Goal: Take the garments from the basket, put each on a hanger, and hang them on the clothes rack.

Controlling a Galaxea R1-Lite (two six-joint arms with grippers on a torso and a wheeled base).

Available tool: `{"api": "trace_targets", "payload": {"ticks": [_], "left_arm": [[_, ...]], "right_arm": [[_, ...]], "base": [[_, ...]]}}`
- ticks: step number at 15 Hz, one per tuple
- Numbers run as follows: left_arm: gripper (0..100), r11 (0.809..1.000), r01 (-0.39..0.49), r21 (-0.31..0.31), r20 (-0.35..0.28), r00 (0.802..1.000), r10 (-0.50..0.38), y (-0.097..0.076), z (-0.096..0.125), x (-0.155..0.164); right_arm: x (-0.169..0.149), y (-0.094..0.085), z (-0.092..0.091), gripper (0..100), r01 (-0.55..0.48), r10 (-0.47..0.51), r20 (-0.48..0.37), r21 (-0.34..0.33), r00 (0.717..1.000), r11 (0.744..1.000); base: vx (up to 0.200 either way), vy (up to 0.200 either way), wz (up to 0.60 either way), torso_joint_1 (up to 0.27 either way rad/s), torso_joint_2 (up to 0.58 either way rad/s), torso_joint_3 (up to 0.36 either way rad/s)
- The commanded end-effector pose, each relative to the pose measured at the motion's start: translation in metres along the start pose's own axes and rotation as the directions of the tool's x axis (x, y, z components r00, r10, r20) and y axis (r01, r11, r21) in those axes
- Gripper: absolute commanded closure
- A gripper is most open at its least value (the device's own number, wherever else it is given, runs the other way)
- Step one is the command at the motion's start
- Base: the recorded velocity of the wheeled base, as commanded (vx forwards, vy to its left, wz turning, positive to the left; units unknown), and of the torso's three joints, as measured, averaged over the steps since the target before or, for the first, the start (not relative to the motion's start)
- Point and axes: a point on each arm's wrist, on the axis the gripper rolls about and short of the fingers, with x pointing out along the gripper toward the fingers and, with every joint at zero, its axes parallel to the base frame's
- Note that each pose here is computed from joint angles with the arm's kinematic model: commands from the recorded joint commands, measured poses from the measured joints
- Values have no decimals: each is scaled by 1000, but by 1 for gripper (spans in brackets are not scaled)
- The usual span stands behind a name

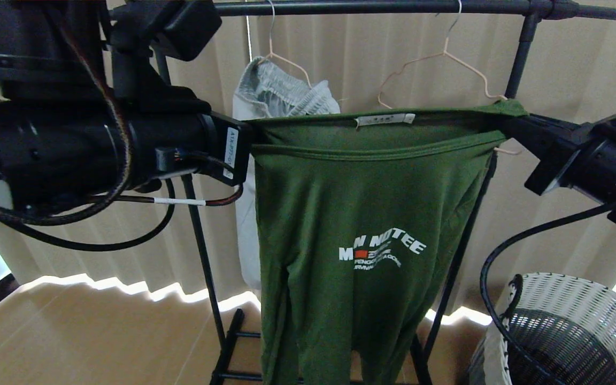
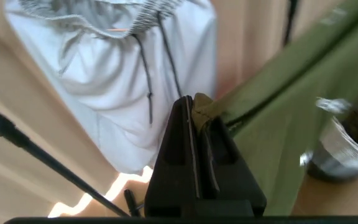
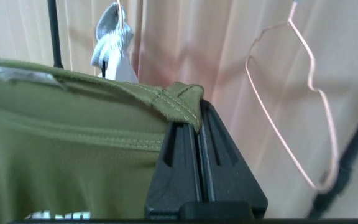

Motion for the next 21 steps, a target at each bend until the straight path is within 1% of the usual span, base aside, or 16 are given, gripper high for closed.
{"api": "trace_targets", "payload": {"ticks": [1, 3, 4, 5, 7, 10, 11, 13, 14, 16, 18, 19, 20, 21], "left_arm": [[100, 1000, -25, 11, -48, 999, 26, -9, -14, 32], [100, 999, -30, 10, -47, 998, 31, -12, -17, 43], [100, 999, -45, 10, -48, 998, 46, -12, -18, 48], [100, 997, -71, 9, -44, 996, 71, -13, -20, 53], [100, 996, -89, 7, -36, 995, 89, -14, -20, 57], [100, 996, -90, 6, -39, 995, 90, -13, -21, 55], [100, 995, -95, 2, -28, 995, 95, -10, -19, 47], [100, 994, -108, -5, -11, 994, 108, 1, -15, 25], [100, 994, -110, -6, -10, 994, 110, 2, -15, 22], [100, 994, -109, -2, -22, 994, 109, 7, -18, 4], [100, 998, -63, 5, -40, 997, 63, 9, -18, -11], [100, 1000, -26, 6, -42, 999, 26, 9, -17, -19], [100, 999, 37, 4, -36, 999, -37, 10, -14, -31], [100, 998, 58, 3, -33, 998, -58, 11, -14, -36]], "right_arm": [[-33, 1, 12, 100, -17, 17, -28, 2, 999, 1000], [-50, 7, 15, 100, -58, 59, -53, 14, 997, 998], [-58, 12, 16, 100, -90, 91, -53, 25, 994, 996], [-63, 15, 12, 100, -112, 114, -61, 35, 992, 993], [-63, 15, 8, 100, -116, 118, -76, 34, 990, 993], [-57, 16, 2, 100, -110, 112, -104, 31, 988, 993], [-47, 15, -2, 100, -93, 96, -120, 28, 988, 995], [-29, 7, -8, 100, -43, 46, -156, 20, 987, 999], [-24, 6, -10, 100, -38, 40, -165, 18, 985, 999], [3, 1, -15, 100, -5, 7, -150, 15, 989, 1000], [24, 1, -22, 100, -4, 6, -118, 16, 993, 1000], [31, 2, -24, 100, -3, 5, -106, 16, 994, 1000], [41, 2, -25, 100, -3, 4, -82, 17, 997, 1000], [44, 2, -26, 100, -5, 7, -73, 17, 997, 1000]], "base": [[0, 0, 0, 0, 0, 0], [0, 0, 0, 0, 0, 0], [0, 0, 0, 0, 0, 0], [0, 0, 0, 0, 0, 0], [0, 0, 0, 0, 0, 0], [0, 0, 0, 0, 0, 0], [0, 0, 0, 0, 0, 0], [0, 0, 0, 0, 0, 0], [0, 0, 0, 0, 0, 0], [0, 0, 0, 0, 0, 0], [0, 0, 0, 0, 0, 0], [0, 0, 0, 0, 0, 0], [0, 0, 0, 0, 0, 0], [0, 0, 0, 0, 0, 0]]}}
